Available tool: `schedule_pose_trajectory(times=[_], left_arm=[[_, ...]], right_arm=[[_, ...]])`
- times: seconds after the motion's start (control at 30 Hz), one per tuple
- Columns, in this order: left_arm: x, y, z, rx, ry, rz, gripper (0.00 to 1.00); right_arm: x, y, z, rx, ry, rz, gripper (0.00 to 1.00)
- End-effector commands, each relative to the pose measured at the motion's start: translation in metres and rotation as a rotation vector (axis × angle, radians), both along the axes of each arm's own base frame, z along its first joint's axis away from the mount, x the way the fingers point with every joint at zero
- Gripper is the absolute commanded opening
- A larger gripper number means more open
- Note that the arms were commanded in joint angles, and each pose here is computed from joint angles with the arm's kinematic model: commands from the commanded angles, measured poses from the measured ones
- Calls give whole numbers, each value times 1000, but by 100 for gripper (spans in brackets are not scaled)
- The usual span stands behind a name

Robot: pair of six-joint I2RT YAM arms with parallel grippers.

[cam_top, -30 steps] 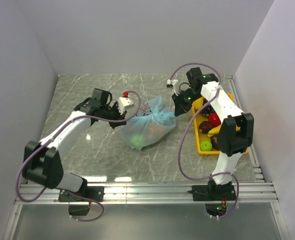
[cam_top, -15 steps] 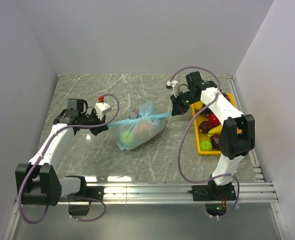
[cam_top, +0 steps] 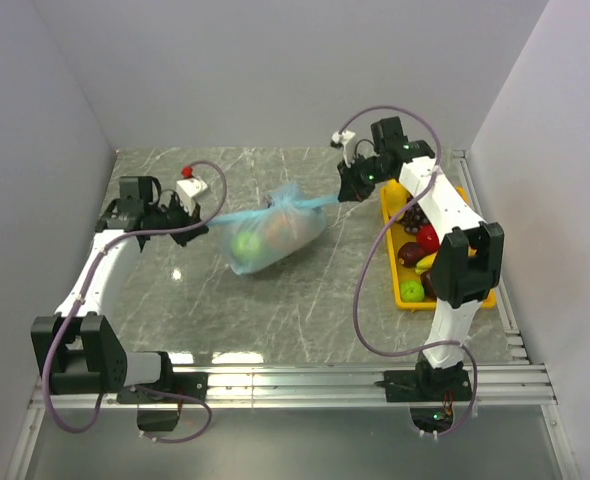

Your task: Place the fake fruits into the plastic bag and tie a complex knot

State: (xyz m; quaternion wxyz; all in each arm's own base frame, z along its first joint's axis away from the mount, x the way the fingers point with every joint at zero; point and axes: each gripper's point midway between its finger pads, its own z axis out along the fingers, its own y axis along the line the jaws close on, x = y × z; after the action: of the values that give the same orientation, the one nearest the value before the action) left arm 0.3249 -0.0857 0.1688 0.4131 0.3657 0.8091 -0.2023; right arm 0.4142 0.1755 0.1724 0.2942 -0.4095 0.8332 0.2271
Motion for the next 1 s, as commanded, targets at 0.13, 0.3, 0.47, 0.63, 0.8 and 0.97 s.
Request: schedule_pose_trajectory(times=[0.13,0.3,0.47,0.63,0.8,0.97], left_arm=[[5,112,-26,273,60,323,0],[-2,121,-78,325,128,329,0],[4,113,-77,279,159,296,0],[8,78,-33,103,138,233,21],[9,47,25,-76,76,190,69],[22,38,80,-190,11,234,99]], right_arm=[[44,-175,-17,-431,-110,-406,0],[38,-171,-72,-468,-32,-398,0],[29,-127,-65,-357,22,-330,0],[15,-77,-21,-216,27,-232,18],[7,-50,30,-61,27,-226,83],[0,-39,85,96,7,-248,93]])
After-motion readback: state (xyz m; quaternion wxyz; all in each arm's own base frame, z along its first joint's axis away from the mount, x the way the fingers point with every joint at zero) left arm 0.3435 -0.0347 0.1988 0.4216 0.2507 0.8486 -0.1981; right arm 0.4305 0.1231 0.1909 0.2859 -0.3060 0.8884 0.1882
